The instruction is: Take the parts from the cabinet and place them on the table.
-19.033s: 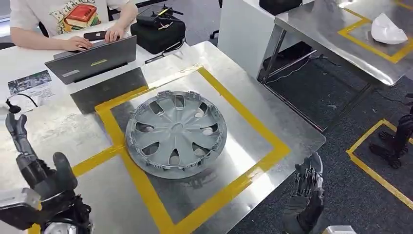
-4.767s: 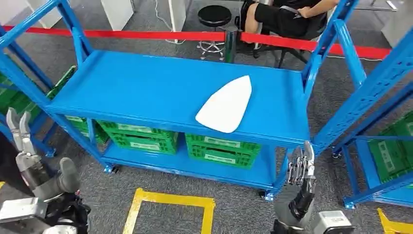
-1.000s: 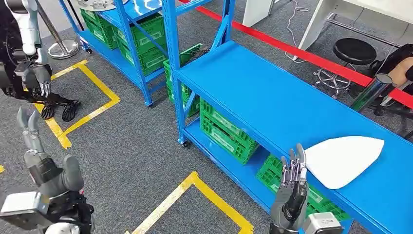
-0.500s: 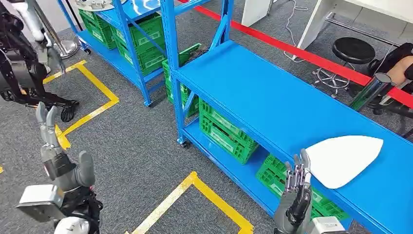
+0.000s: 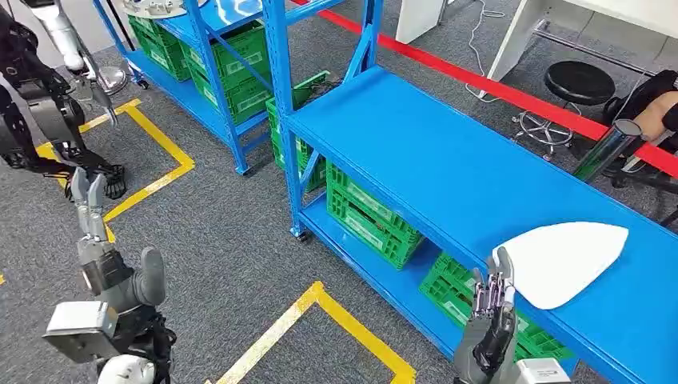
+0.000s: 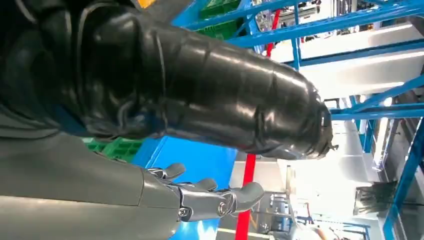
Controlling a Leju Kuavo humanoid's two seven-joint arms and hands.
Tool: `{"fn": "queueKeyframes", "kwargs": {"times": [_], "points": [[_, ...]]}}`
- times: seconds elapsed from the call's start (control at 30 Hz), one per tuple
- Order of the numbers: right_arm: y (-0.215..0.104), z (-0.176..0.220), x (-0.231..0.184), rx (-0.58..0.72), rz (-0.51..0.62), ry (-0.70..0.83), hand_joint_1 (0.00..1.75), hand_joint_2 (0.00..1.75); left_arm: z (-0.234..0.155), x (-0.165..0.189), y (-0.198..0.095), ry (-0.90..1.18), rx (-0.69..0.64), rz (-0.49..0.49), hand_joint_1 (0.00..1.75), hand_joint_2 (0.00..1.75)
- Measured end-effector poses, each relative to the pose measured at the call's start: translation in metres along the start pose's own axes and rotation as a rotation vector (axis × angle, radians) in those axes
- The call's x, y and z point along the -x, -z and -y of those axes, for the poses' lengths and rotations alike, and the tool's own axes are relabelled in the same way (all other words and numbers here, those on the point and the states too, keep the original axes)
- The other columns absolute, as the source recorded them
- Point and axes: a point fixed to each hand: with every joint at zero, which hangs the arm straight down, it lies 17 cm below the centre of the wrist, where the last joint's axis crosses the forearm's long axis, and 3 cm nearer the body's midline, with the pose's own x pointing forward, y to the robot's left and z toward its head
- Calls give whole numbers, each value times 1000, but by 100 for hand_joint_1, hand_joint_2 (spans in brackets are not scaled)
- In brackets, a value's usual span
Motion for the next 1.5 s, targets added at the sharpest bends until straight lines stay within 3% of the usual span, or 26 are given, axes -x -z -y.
{"fn": "queueKeyframes", "kwargs": {"times": [1.5], "points": [[1, 3, -2, 3, 7, -8, 0, 0, 2, -1, -1, 0, -1, 0, 0, 0]]}}
